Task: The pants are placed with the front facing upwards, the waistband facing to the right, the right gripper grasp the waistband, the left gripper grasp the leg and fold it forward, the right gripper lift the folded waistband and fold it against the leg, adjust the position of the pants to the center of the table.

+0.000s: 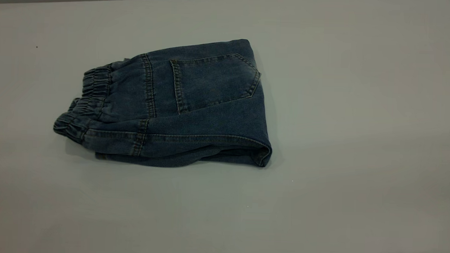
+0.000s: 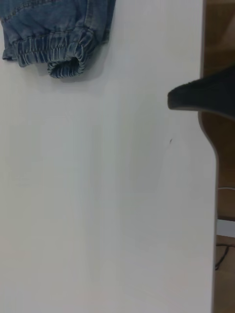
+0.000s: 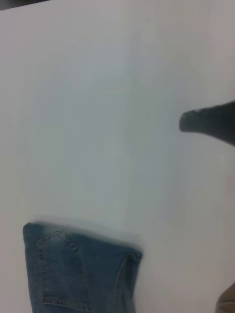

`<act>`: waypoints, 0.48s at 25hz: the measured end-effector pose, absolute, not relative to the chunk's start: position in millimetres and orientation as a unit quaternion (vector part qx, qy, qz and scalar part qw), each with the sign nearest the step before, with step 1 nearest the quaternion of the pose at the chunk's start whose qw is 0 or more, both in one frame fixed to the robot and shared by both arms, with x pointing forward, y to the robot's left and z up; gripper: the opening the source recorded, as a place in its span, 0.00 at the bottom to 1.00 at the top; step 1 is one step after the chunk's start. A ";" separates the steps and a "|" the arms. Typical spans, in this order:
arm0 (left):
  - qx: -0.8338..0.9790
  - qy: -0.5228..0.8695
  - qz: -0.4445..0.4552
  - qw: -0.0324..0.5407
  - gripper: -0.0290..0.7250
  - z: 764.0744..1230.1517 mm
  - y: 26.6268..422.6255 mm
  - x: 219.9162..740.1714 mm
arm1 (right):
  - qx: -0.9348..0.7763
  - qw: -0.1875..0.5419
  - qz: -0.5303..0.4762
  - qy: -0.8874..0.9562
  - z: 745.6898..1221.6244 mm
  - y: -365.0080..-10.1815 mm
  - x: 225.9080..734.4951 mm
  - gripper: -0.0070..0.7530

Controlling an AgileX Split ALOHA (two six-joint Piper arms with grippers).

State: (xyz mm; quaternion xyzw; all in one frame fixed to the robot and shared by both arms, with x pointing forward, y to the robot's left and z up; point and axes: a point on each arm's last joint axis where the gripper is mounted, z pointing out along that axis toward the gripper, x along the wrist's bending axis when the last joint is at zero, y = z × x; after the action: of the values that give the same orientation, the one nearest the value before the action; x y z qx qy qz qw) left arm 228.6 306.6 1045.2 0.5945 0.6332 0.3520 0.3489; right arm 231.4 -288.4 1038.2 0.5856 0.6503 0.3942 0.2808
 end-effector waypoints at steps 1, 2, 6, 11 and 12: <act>0.594 0.633 0.352 0.349 0.59 1045.2 306.6 228.6 | 0.586 0.281 0.394 0.650 1038.2 -288.4 231.4 0.66; 0.594 0.633 0.352 0.349 0.59 1045.2 306.6 228.6 | 0.586 0.281 0.394 0.650 1038.2 -288.4 231.4 0.66; 0.594 0.633 0.352 0.349 0.59 1045.2 306.6 228.6 | 0.586 0.281 0.394 0.650 1038.2 -288.4 231.4 0.66; 0.594 0.633 0.352 0.349 0.58 1045.2 306.6 228.6 | 0.586 0.280 0.394 0.650 1038.2 -288.3 231.4 0.66; 0.594 0.633 0.352 0.349 0.58 1045.2 306.6 228.6 | 0.586 0.280 0.394 0.650 1038.2 -288.3 231.4 0.66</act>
State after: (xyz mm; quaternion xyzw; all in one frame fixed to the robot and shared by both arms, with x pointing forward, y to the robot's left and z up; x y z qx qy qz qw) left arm 228.6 306.6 1045.2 0.5945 0.6332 0.3520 0.3489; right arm 231.4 -288.3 1038.2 0.5856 0.6504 0.3943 0.2802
